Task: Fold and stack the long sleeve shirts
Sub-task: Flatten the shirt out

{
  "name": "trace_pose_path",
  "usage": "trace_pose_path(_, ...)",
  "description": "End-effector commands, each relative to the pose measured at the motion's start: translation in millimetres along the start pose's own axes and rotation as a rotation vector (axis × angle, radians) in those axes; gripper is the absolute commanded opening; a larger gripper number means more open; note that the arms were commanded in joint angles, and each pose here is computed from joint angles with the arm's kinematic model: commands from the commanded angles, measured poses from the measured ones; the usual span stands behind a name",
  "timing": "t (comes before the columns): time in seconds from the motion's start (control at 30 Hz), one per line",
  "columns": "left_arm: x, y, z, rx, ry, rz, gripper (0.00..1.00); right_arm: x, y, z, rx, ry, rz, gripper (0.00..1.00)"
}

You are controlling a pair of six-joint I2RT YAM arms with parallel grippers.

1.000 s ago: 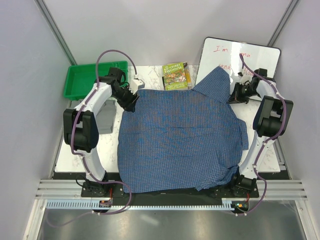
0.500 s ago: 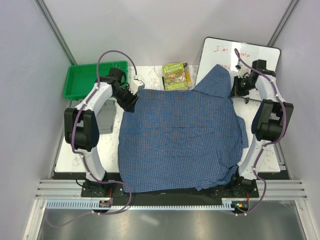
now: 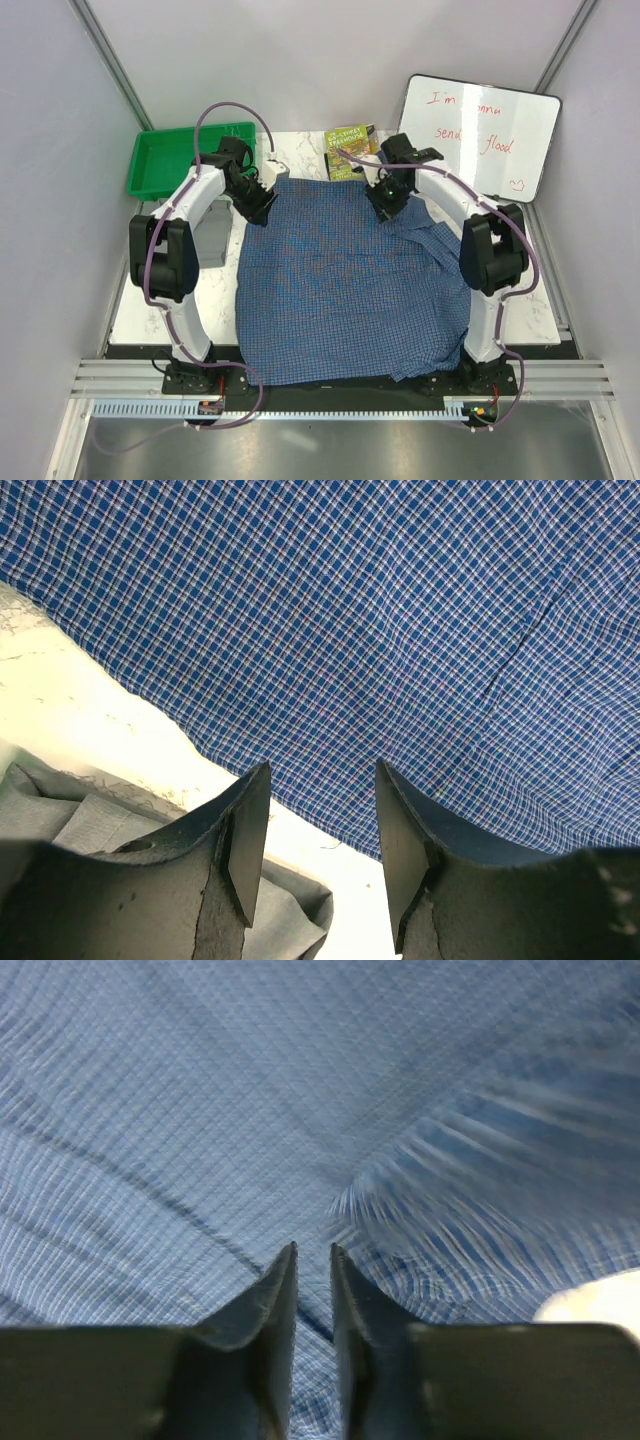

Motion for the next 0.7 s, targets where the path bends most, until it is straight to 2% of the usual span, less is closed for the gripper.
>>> trace_pose_path(0.0, 2.3, -2.1, -0.4, 0.006, -0.022, -0.003, 0.53, 9.1, -20.6, 3.4, 0.038, -0.044, -0.008, 0.35)
trace_pose_path(0.03, 2.6, -2.2, 0.0, 0.007, -0.024, -0.002, 0.53, 11.1, -25.8, 0.8, 0.055, -0.030, -0.016, 0.42)
trace_pose_path(0.13, 4.7, -4.0, 0.5, 0.008, -0.025, -0.007, 0.53, 21.1, -57.2, -27.9, 0.108, 0.100, -0.116, 0.52)
trace_pose_path(0.17, 5.5, -4.6, 0.0, 0.008, -0.025, -0.008, 0.53, 16.3, -68.9, -52.9, 0.103, 0.177, -0.149, 0.53)
trace_pose_path(0.27, 4.6, -4.0, -0.6, 0.004, -0.034, -0.007, 0.53, 4.9, -72.2, -86.4, 0.111, 0.321, -0.171, 0.57)
trace_pose_path(0.4, 4.0, -1.1, -1.0, -0.005, -0.049, -0.006, 0.54, -1.5, -40.6, -98.2, 0.124, 0.401, -0.093, 0.59)
trace_pose_path(0.67, 7.5, -8.3, -0.4, 0.014, -0.042, -0.015, 0.53, -11.4, 3.5, -105.7, 0.154, 0.516, -0.023, 0.73)
Point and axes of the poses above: each gripper's point midway between its finger pads, its own y axis out along the fingers, its own z axis along the line the jaws close on, x = y × z, the point moved 5 cm from there along -y, back along the fingers, and after that the axes turned 9 degrees about y, right-handed, at the moved point
